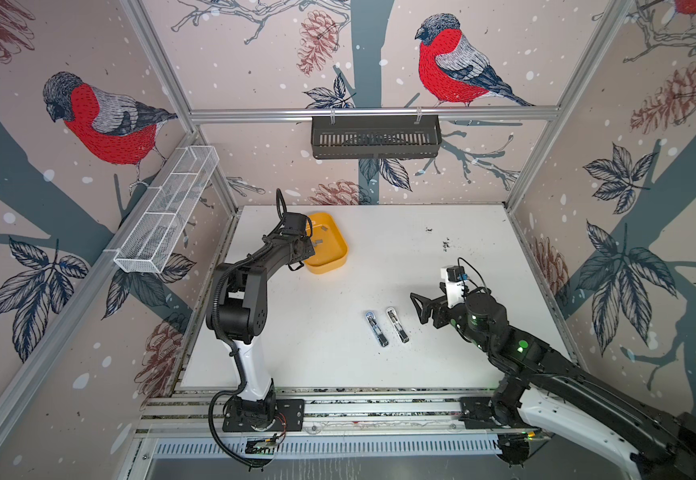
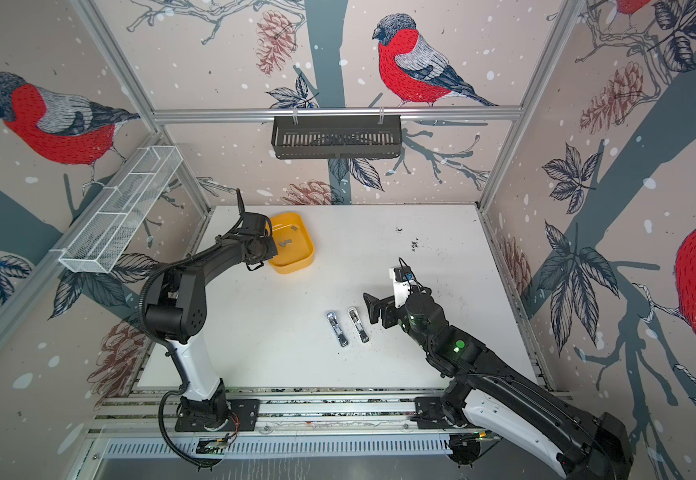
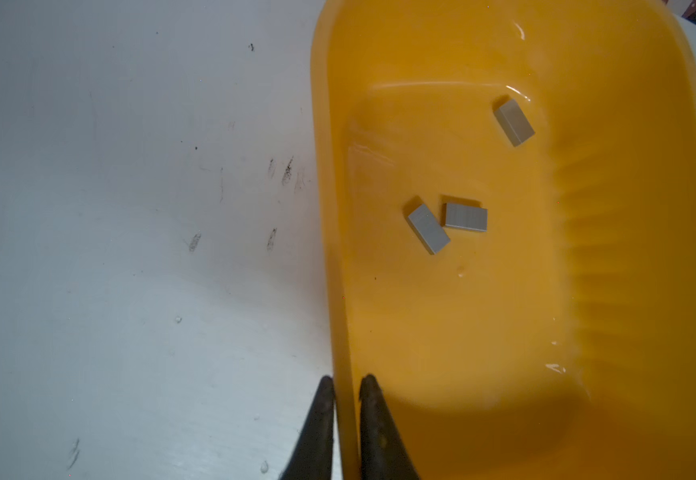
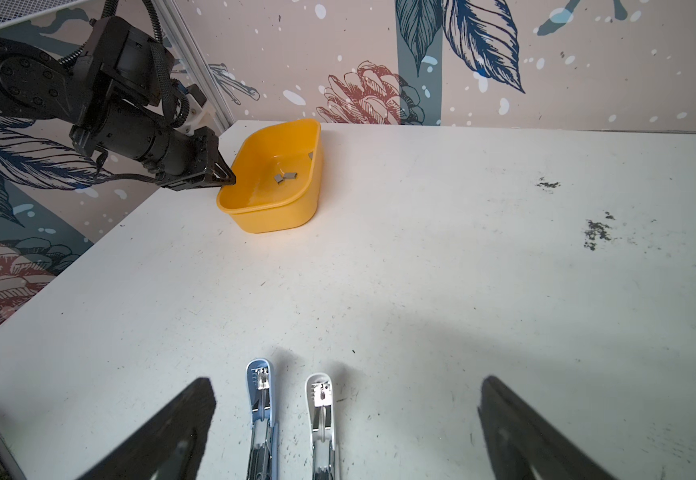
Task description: Load the staples into the stapler
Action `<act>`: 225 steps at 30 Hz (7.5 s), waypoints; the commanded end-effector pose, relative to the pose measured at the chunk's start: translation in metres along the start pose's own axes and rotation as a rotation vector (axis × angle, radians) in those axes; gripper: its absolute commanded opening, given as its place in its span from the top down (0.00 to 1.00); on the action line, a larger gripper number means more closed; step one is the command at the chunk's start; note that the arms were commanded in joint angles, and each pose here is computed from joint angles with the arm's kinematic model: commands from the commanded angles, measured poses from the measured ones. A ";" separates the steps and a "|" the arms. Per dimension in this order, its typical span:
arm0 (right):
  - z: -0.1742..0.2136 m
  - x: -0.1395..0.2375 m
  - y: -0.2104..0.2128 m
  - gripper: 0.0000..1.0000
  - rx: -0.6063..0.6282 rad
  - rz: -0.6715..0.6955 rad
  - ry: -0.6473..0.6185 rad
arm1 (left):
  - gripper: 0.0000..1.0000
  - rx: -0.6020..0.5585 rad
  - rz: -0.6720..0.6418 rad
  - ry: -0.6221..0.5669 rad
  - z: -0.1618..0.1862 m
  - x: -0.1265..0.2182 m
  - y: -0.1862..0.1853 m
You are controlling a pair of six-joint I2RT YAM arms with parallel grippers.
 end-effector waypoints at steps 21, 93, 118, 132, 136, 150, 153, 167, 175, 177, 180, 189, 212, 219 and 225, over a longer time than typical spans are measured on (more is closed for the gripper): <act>0.002 -0.005 0.002 0.00 -0.004 -0.015 0.010 | 0.93 -0.032 -0.054 0.005 0.027 0.023 0.004; -0.004 -0.016 0.010 0.05 0.024 -0.037 0.048 | 0.26 -0.016 0.192 -0.006 0.144 0.145 0.014; -0.015 -0.144 0.100 0.38 0.325 -0.315 0.347 | 0.01 -0.237 0.752 -0.307 0.155 0.283 0.012; 0.009 -0.226 0.125 0.57 0.454 -0.350 0.486 | 0.02 -0.249 0.883 -0.480 0.159 0.310 0.019; 0.018 -0.243 0.127 0.62 0.475 -0.352 0.516 | 0.02 -0.245 0.874 -0.471 0.158 0.307 0.018; 0.049 -0.280 0.140 0.76 0.522 -0.337 0.559 | 0.01 -0.266 0.897 -0.438 0.161 0.304 0.013; 0.057 -0.287 0.144 0.76 0.543 -0.323 0.578 | 0.02 -0.265 0.900 -0.435 0.161 0.304 0.013; 0.081 -0.302 0.140 0.73 0.567 -0.305 0.636 | 0.02 -0.265 0.897 -0.431 0.161 0.302 0.012; 0.092 -0.305 0.138 0.71 0.577 -0.306 0.668 | 0.01 -0.264 0.890 -0.426 0.160 0.301 0.012; 0.094 -0.306 0.137 0.71 0.577 -0.306 0.673 | 0.02 -0.263 0.889 -0.425 0.161 0.300 0.012; 0.097 -0.307 0.136 0.71 0.583 -0.300 0.677 | 0.02 -0.262 0.891 -0.427 0.160 0.301 0.012; 0.098 -0.313 0.135 0.71 0.579 -0.287 0.674 | 0.01 -0.263 0.889 -0.424 0.161 0.300 0.012; 0.105 -0.321 0.135 0.74 0.522 -0.318 0.717 | 0.02 -0.263 0.889 -0.425 0.161 0.300 0.012; 0.107 -0.319 0.135 0.75 0.518 -0.323 0.740 | 0.02 -0.263 0.888 -0.425 0.161 0.300 0.013; 0.107 -0.315 0.135 0.79 0.526 -0.320 0.775 | 0.01 -0.260 0.886 -0.427 0.160 0.300 0.013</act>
Point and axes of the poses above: each gripper's point midway between its finger pads, its own x axis back along the fingers, its own y axis along the line the jaws close on, z = x × y, the point moved 5 cm from there along x, back along the fingers, and after that the axes turned 1 degree about -x, right-handed, at the moved point
